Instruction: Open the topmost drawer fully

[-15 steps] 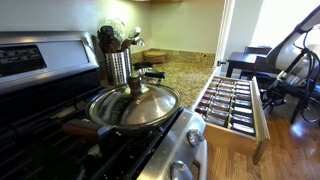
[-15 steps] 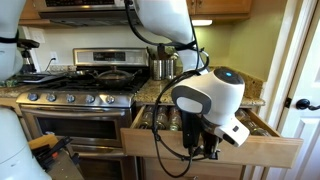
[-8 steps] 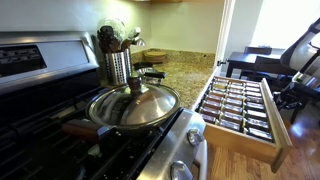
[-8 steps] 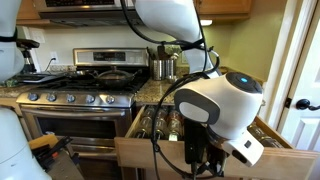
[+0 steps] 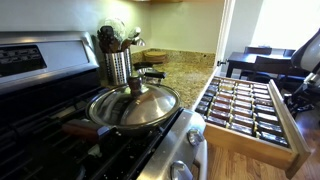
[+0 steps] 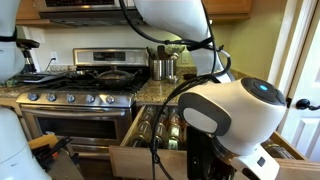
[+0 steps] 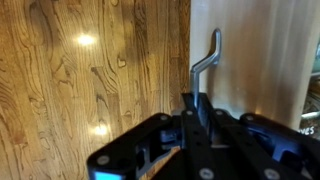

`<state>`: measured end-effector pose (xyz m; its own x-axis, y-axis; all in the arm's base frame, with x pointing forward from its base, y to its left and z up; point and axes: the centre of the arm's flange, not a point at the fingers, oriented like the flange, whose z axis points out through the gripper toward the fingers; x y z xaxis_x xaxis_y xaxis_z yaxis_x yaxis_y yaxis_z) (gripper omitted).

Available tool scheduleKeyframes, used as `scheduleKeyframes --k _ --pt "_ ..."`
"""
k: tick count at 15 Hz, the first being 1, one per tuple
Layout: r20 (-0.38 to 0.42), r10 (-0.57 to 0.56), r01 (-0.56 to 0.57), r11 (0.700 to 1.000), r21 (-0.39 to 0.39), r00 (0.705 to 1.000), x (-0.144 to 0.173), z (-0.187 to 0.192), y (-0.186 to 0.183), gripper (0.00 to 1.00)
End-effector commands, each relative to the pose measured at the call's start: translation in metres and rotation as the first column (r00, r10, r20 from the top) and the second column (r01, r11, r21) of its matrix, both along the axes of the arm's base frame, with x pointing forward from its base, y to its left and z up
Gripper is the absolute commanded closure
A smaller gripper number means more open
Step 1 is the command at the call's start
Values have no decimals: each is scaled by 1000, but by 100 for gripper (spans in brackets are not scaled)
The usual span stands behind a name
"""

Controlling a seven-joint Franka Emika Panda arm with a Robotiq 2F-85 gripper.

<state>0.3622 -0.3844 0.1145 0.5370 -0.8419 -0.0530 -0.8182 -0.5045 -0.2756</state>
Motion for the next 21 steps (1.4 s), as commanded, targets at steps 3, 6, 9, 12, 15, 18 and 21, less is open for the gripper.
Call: scheduleKeyframes --k 3,6,9,12,15,18,21 --pt "-126 6 -16 996 -85 992 -55 -40 -14 96" --pt "-125 26 -38 995 -90 992 -60 -26 -8 65" --pt "-116 47 -58 993 -101 992 -64 -10 -4 59" --pt "-102 55 -67 991 -118 993 -68 5 -3 49" --pt "-122 88 -109 977 -181 989 -73 17 -1 30" --pt "-156 152 -191 942 -275 976 -86 33 4 5" --pt "-167 198 -244 913 -326 966 -96 42 10 0"
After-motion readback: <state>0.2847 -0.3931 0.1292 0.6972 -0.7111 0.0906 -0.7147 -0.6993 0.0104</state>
